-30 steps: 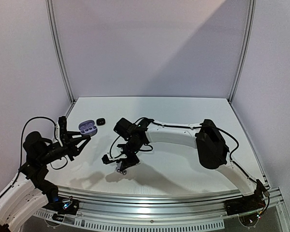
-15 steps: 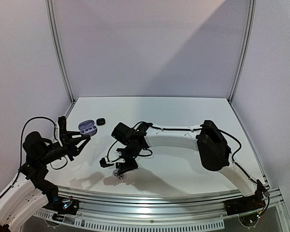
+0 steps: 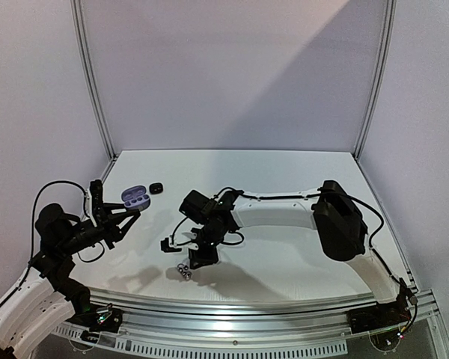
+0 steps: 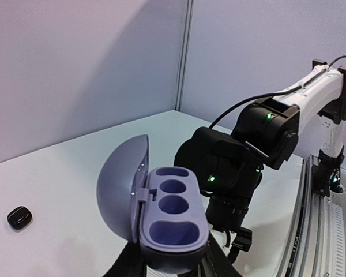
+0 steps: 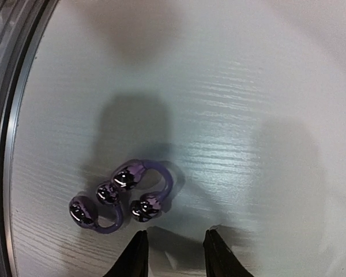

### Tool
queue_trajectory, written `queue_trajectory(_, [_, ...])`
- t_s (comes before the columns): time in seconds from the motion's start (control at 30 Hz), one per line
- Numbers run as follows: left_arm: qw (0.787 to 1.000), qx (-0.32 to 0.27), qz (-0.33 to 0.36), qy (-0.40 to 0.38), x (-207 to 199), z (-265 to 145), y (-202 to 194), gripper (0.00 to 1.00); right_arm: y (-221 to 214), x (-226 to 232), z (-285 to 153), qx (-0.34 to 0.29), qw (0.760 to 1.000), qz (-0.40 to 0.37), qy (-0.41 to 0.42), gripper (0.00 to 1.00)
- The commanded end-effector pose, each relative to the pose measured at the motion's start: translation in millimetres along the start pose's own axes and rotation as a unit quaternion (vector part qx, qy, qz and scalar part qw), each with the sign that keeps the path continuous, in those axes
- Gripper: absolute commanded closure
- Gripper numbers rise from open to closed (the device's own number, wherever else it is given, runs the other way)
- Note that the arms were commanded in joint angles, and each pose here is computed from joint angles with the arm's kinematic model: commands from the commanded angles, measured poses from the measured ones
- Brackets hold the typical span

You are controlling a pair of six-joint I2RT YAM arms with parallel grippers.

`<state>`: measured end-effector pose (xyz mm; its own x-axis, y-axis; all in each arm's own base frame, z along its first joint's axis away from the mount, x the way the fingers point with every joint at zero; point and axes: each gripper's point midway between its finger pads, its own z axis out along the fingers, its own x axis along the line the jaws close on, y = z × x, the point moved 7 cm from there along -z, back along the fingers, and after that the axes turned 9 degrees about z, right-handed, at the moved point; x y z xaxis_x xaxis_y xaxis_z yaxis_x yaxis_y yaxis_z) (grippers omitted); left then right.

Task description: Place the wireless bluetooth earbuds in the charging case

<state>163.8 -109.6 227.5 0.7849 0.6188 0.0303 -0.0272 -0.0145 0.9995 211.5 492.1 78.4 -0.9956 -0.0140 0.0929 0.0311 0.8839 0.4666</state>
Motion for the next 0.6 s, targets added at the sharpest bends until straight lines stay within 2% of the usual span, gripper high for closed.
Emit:
queue_trajectory(0.0, [1.000, -0.002, 0.003, 0.004, 1.5, -0.9, -2.5, 1.00, 1.2, -7.3, -22.9, -0.043, 0.988, 0.146, -0.002, 0.65])
queue_trajectory(0.13, [1.000, -0.002, 0.005, 0.006, 1.8, -1.1, -2.8, 1.00, 11.9, 3.5, -40.9, -0.108, 0.964, 0.244, 0.014, 0.59])
queue_trajectory(0.27, [1.000, -0.004, 0.006, 0.005, 1.4, -1.4, -2.0, 1.00, 25.8, 9.9, -52.1, -0.147, 0.923, 0.355, -0.003, 0.47])
queue_trajectory(0.37, [1.000, -0.005, 0.007, 0.005, 1.3, -1.7, -1.2, 1.00, 37.7, 16.2, -45.4, -0.142, 0.902, 0.408, -0.025, 0.44])
queue_trajectory(0.47, [1.000, -0.008, 0.008, 0.005, 0.8, -2.1, -0.2, 1.00, 42.9, 32.0, -28.5, -0.123, 0.888, 0.440, -0.047, 0.33])
queue_trajectory(0.57, [1.000, -0.010, 0.009, 0.004, 0.2, -2.7, 0.6, 1.00, 40.8, 41.0, -16.6, -0.107, 0.879, 0.457, -0.083, 0.32])
